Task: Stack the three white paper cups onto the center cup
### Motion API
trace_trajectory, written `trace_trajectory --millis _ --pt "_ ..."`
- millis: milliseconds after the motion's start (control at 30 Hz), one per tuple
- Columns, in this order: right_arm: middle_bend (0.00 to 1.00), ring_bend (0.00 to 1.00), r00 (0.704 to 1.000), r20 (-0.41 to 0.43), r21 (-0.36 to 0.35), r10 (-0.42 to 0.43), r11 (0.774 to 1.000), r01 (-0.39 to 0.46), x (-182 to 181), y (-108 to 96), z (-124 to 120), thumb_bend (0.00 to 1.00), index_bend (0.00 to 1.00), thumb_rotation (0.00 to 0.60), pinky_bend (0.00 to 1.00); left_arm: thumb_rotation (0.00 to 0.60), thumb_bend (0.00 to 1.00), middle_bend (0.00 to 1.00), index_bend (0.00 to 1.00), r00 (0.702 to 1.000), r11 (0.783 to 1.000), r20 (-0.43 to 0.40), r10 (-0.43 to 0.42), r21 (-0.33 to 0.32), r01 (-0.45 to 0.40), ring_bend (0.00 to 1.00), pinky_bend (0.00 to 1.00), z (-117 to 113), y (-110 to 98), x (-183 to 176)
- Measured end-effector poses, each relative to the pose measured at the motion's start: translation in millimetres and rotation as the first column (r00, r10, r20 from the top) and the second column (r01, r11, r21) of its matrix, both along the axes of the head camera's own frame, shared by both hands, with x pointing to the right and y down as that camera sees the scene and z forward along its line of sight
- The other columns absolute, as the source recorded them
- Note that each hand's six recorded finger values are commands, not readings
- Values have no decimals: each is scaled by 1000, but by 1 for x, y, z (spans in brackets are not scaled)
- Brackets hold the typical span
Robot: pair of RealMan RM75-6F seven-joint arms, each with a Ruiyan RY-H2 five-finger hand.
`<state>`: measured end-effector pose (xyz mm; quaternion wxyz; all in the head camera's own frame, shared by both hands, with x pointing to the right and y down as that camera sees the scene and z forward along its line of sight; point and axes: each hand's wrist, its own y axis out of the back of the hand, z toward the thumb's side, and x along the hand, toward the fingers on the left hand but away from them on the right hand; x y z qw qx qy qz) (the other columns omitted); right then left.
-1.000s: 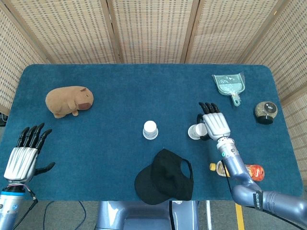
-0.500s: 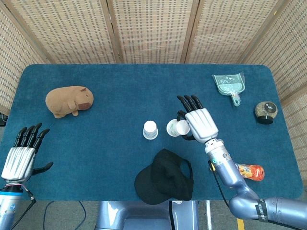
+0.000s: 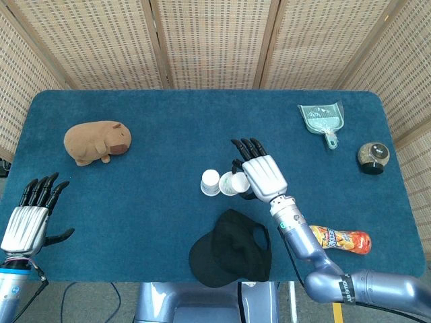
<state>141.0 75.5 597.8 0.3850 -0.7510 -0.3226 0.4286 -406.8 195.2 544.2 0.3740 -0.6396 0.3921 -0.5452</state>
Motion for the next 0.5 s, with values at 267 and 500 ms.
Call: trace_trajectory --millis 267,500 --pt "130 0 1000 10 -10 -11 1000 12 -16 2 12 202 533 600 0 600 99 0 112 1000 1000 -6 -4 -10 4 0 0 0 0 -2" --pt "132 0 1000 23 -12 -9 1000 10 -26 -1 18 202 533 600 0 600 100 0 112 1000 1000 -15 -19 -8 19 0 0 -1 -2 -6"
